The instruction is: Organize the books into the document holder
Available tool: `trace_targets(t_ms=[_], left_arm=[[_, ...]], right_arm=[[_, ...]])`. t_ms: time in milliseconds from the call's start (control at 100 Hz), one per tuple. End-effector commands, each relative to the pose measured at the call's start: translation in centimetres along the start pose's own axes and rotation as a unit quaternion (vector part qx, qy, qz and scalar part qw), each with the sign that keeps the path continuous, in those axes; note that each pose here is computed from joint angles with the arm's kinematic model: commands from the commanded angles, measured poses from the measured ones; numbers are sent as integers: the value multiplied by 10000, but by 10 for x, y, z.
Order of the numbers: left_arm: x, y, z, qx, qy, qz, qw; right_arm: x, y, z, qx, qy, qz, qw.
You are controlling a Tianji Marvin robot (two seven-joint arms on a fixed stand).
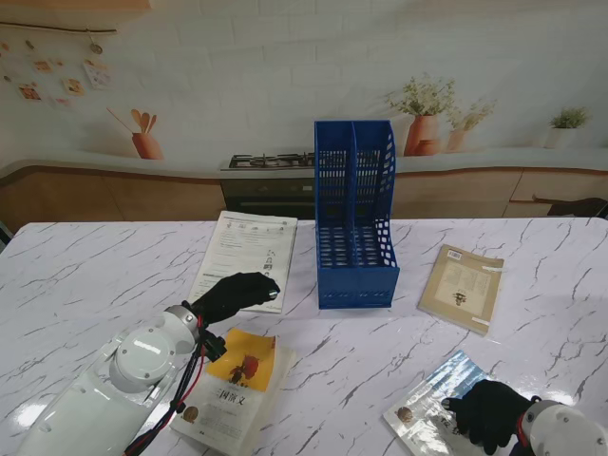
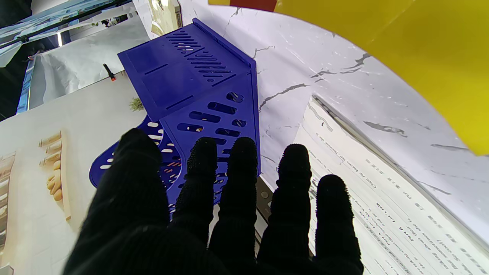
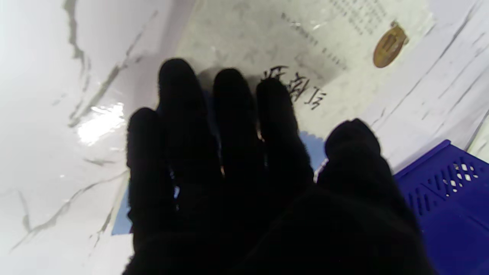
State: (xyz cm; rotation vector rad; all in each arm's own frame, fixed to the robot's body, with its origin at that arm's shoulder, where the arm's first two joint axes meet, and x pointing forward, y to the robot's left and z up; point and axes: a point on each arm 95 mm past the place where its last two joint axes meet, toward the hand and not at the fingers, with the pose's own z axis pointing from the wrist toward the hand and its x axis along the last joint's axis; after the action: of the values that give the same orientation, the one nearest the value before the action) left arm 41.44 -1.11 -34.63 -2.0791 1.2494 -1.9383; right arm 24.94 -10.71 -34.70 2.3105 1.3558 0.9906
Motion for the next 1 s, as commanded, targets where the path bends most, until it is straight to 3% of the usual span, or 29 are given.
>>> trace_targets(t_ms=[0,230,470,840,990], left_arm=[[4,3,1,-62,134,-9,9999],[3,4,1,-42,134,-25,9999],[3,6,2,-18,153,-72,9999],[2,7,0,20,88,-121,9999],[2,8,-1,29,76,-120,9999]], right_arm=[[-8,-16,7,216,-18,33,9998],[-15,-31,19,498,135,-212,9984],[-19,-42,37,460,271,-177,9984],[-12,-39,55,421,452,-50,9981],[-7,-35,63,296,628,-213,9974]])
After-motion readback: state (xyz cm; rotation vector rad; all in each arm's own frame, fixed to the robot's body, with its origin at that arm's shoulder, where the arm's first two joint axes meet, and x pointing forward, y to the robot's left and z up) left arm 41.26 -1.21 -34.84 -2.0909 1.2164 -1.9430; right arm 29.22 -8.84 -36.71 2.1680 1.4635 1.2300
